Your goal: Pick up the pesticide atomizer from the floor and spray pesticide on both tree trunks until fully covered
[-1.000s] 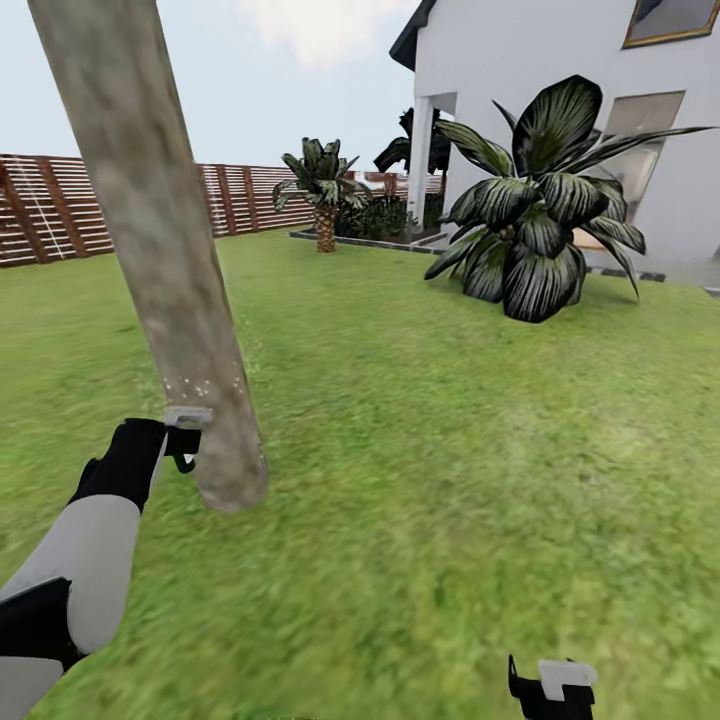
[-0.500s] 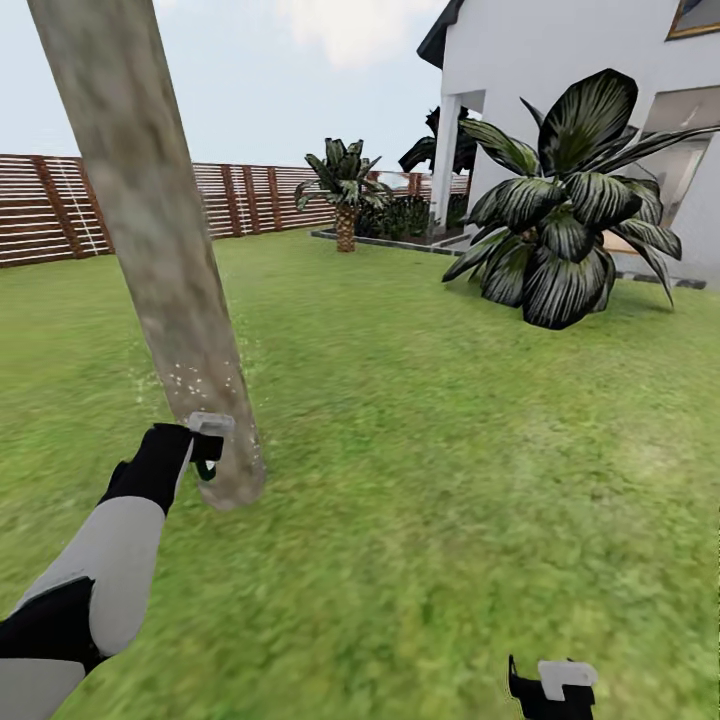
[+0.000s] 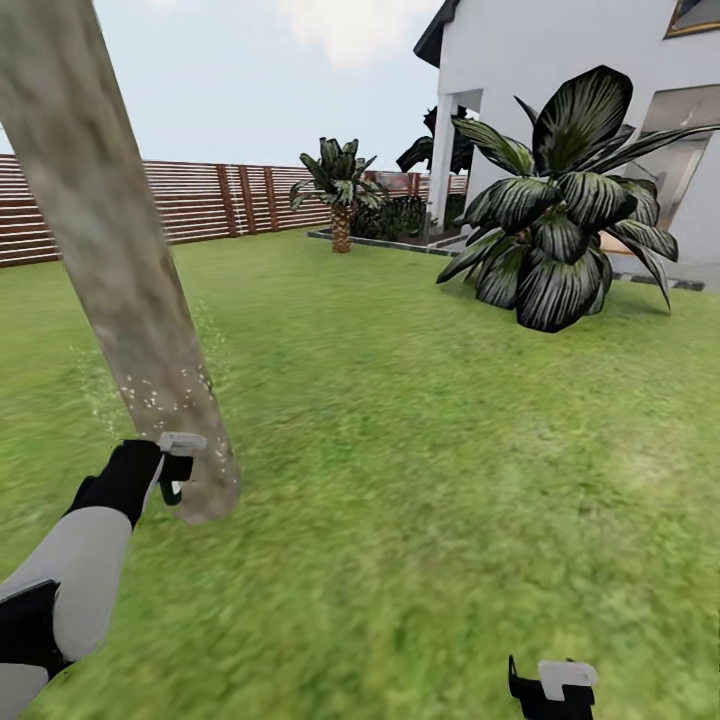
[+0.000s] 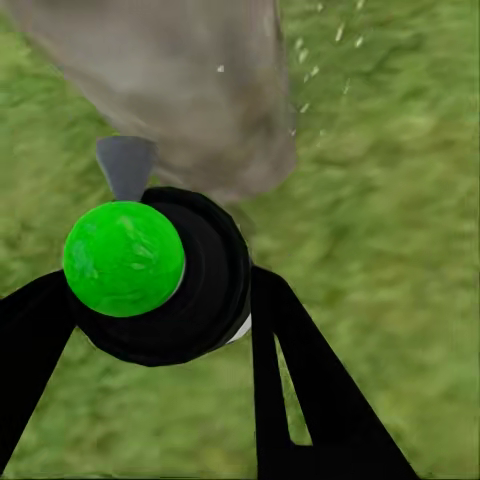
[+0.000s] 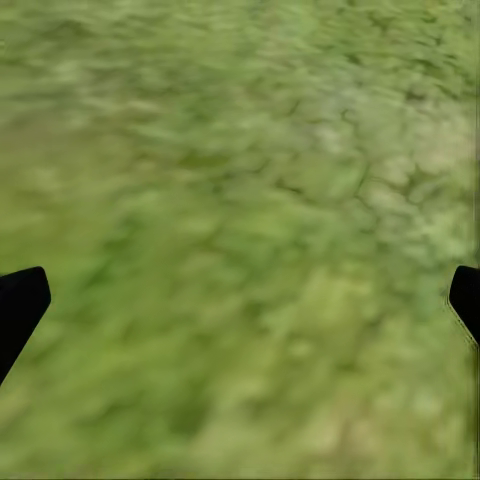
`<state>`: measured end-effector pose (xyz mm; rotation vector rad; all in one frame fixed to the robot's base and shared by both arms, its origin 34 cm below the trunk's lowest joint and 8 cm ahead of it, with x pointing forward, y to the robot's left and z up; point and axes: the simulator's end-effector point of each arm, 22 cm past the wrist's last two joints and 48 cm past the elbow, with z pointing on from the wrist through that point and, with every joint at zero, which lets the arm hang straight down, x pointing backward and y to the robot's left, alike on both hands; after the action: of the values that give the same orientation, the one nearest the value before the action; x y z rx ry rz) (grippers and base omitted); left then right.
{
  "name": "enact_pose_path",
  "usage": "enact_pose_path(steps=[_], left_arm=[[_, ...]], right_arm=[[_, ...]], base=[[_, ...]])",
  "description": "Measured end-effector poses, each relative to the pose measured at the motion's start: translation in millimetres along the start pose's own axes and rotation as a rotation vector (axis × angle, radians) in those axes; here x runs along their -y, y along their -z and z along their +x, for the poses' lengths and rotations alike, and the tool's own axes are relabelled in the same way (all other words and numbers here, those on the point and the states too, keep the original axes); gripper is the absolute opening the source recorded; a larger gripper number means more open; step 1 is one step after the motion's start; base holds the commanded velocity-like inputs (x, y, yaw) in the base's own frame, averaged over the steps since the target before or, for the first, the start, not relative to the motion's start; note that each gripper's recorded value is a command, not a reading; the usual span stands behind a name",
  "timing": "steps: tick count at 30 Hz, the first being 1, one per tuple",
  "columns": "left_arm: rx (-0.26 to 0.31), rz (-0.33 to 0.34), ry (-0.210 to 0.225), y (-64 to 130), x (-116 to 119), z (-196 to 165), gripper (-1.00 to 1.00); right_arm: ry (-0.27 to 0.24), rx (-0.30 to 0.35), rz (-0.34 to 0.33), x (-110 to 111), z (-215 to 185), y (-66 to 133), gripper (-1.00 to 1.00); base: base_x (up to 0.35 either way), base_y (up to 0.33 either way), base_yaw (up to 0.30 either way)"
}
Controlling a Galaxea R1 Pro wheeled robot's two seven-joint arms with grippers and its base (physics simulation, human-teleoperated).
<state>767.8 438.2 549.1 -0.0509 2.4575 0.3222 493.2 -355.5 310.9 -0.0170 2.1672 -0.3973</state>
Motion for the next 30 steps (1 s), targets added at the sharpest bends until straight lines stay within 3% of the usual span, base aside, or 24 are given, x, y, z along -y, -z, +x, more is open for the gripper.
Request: enact_pose_path(steps=[3,7,9,12,14,17,19,21,22,24,27,30], left_arm=[[-0.029,-0.047,0.011,-3.8,-37,22,-1.0],[-0.059,-0.047,0.008,-9.5,-38,46,-1.0],[-0.039,-0.025,0.015,-11.3,-27,43,-1.0],[-0.017,0.062,0.036,-14.0,27,39,-1.0],[-0.014,0.066,0.03,-13.6,45,37,-1.0],[-0.014,-0.01,0.026,-14.1,27,38,-1.0],[-0.018,-0.064,0.025,-14.1,-8,41,-1.0],[-0.029,-0.09,0.033,-14.6,-31,46,-1.0],[-0.049,-0.084,0.036,-17.9,-31,56,-1.0],[-0.076,-0.055,0.037,-22.6,-15,68,-1.0],[-0.031,0.037,0.018,-24.0,55,58,-1.0],[-0.03,0.036,0.006,-25.2,58,63,-1.0]], right_arm=[[0.0,0.0,0.0,0,0,0.0,1.0],[0.0,0.0,0.0,0,0,0.0,1.0],[0.0,0.0,0.001,0,0,0.1,1.0],[0.0,-0.001,0.001,0,0,0.2,1.0],[0.0,0.0,0.001,0,0,0.1,1.0],[0.0,0.0,0.0,0,0,0.0,1.0],[0.0,0.0,0.0,0,0,0.0,1.0],[0.0,0.0,0.0,0,0,0.0,1.0],[0.0,0.0,0.0,0,0,0.0,1.0],[0.0,0.0,0.001,0,0,0.0,1.0],[0.0,0.0,0.001,1,0,-0.1,1.0],[0.001,0.0,0.001,1,0,-0.1,1.0]], base=[[0.029,-0.031,0.136],[0.003,-0.003,0.263],[0.0,0.0,0.277],[0.0,0.0,0.277],[0.0,0.0,0.278],[0.0,0.0,0.27],[0.0,0.0,0.127],[0.0,0.0,0.036],[0.0,0.0,0.011],[0.0,0.0,0.004],[0.002,0.0,0.0],[0.205,0.0,0.0]])
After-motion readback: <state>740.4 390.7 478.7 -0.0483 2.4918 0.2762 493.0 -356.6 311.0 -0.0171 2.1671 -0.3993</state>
